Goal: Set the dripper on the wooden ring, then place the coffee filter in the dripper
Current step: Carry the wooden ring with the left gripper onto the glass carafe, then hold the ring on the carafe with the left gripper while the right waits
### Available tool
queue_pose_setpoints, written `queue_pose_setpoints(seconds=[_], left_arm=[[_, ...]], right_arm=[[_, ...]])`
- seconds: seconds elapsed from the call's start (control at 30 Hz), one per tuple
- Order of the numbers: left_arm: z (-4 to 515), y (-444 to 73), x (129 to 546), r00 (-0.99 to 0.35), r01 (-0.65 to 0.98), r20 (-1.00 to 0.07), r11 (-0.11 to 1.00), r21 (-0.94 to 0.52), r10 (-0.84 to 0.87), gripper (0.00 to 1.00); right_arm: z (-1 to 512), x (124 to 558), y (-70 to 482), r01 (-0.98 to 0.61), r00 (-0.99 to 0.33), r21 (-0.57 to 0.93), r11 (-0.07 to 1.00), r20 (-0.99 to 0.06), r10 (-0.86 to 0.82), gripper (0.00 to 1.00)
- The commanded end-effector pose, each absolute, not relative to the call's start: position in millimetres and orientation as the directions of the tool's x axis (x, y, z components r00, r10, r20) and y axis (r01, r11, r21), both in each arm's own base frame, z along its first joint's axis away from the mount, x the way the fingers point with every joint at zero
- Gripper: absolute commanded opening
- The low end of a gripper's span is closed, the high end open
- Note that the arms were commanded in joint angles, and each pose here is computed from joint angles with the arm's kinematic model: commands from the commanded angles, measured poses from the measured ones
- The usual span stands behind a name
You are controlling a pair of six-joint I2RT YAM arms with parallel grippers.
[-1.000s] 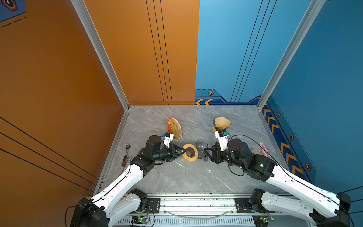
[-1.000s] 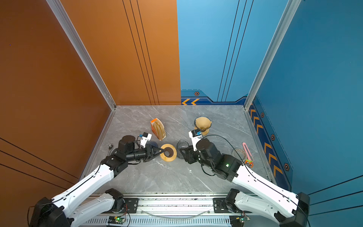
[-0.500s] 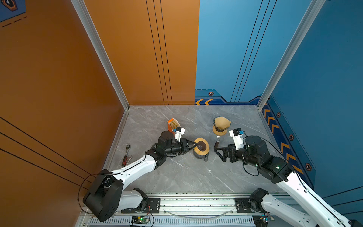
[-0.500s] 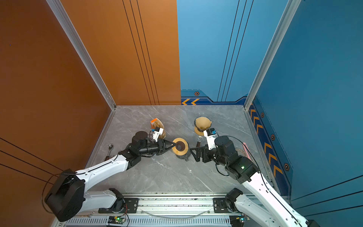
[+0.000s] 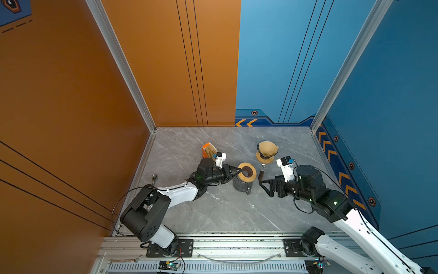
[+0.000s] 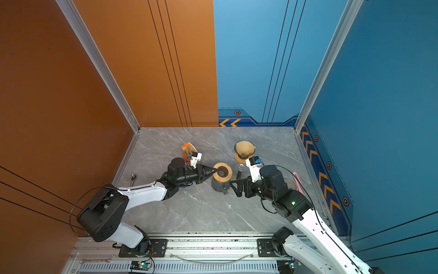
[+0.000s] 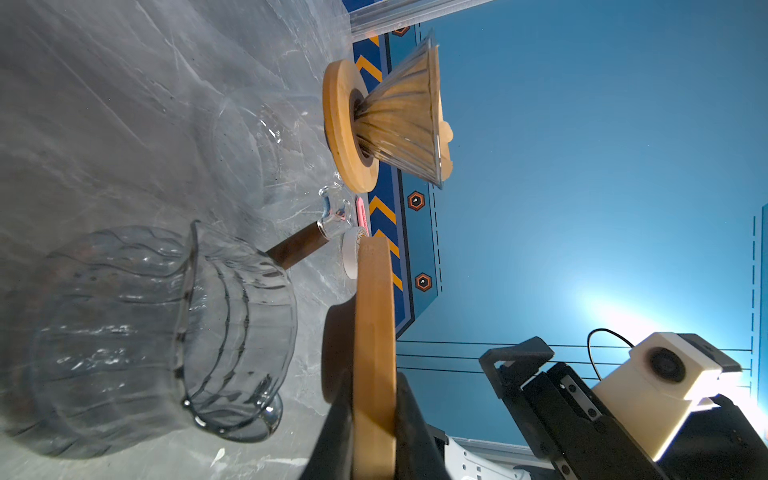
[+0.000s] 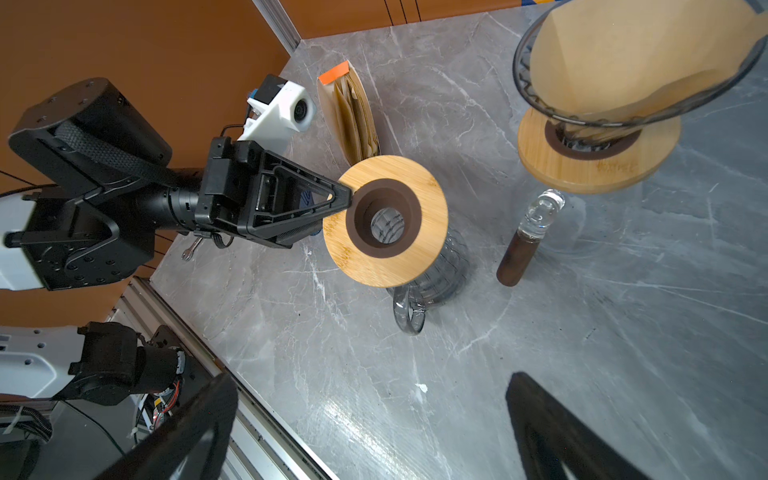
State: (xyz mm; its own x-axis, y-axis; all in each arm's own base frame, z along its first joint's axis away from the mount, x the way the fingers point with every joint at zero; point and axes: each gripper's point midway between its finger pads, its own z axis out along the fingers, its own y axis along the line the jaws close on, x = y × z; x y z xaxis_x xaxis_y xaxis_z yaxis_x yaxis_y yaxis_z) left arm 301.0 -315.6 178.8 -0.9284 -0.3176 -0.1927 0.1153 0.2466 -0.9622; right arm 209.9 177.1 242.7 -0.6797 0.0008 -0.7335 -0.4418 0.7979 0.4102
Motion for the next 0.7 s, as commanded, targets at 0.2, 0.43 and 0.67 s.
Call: queue_pose_setpoints(seconds=[0.2, 0.43, 0.67], left_arm=[[198.8, -332.2, 311.2, -0.924, 0.181, -0.233, 0.188, -0.965, -0.303, 0.16], [184.6, -325.1, 313.5, -0.927, 0.138, -0.202, 0.21, -0.968, -0.317, 0.16], [173.5, -322.7, 312.1, -0.932, 0.11, -0.187, 0.25, -0.962, -0.31, 0.16]], right_arm=[[240.3, 211.0, 174.8, -0.431, -0.672, 0.424, 0.797, -0.74, 0.03, 1.0], [234.7, 212.7, 174.0, -0.419, -0.681, 0.418, 0.806, -0.732, 0.026, 1.0], [231.1, 213.4, 174.2, -0.412, -0.689, 0.418, 0.809, -0.725, 0.024, 1.0]])
